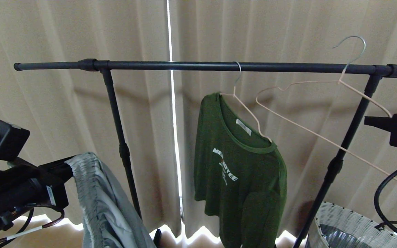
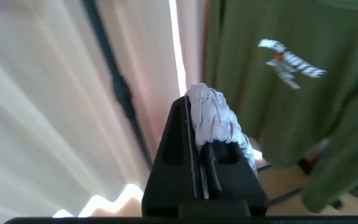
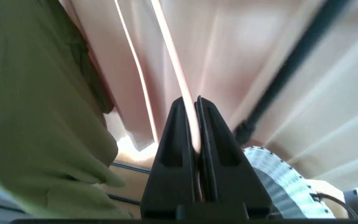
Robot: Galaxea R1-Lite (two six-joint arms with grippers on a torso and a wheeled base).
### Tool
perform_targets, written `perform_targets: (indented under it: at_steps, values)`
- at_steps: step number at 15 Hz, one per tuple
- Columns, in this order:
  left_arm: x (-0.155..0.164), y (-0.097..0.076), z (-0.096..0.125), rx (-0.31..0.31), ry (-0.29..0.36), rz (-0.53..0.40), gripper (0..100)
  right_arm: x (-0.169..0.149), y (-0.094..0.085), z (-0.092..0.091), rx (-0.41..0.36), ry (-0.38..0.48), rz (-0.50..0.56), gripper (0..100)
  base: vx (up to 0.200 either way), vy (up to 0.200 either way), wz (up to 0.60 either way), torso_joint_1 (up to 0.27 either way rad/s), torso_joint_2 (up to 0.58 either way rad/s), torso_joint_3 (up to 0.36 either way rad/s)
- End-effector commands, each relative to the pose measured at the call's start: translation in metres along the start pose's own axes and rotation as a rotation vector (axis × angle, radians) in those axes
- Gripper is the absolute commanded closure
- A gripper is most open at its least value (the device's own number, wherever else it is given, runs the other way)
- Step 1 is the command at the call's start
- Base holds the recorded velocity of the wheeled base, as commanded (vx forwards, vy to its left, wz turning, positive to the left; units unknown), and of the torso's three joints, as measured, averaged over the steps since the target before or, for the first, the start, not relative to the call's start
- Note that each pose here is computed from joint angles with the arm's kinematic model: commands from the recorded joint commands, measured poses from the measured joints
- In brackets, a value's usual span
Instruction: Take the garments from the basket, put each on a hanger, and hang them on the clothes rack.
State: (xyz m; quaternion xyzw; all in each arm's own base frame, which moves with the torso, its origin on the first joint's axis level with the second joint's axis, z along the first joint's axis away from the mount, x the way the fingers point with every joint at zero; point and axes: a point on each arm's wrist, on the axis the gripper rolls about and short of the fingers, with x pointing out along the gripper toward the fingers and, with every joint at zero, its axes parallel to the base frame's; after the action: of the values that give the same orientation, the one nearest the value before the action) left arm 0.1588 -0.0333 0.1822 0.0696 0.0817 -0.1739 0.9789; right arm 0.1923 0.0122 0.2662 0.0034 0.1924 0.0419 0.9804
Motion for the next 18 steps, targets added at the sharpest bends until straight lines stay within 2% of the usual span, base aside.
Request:
perform_targets:
  at_steps: [1,11,13,16,18]
  values:
    - [0.000,0.002,0.000,-0.002,0.003,0.015,100,-0.018,-0.001,-0.005,0.000,-0.031,-0.004,100,-0.200,0.000,0.00,0.017,0.00,0.002]
    - [0.000,0.002,-0.003,-0.002,0.013,0.010,100,-0.023,-0.003,-0.024,0.011,0.006,-0.020,100,-0.200,0.000,0.00,0.001,0.00,0.002]
    - [-0.002,0.001,-0.006,-0.003,0.019,0.006,100,-0.026,-0.003,-0.028,0.013,0.007,-0.020,100,0.000,0.000,0.00,0.000,0.00,0.000]
    - [-0.004,-0.001,-0.013,0.034,0.041,-0.001,100,-0.036,-0.003,-0.037,0.013,0.004,-0.020,100,0.000,0.000,0.00,0.000,0.00,0.000]
    - [-0.001,-0.004,-0.012,0.030,0.042,-0.019,100,-0.039,-0.002,-0.045,0.009,0.015,-0.019,100,0.000,0.000,0.00,0.000,0.00,0.000]
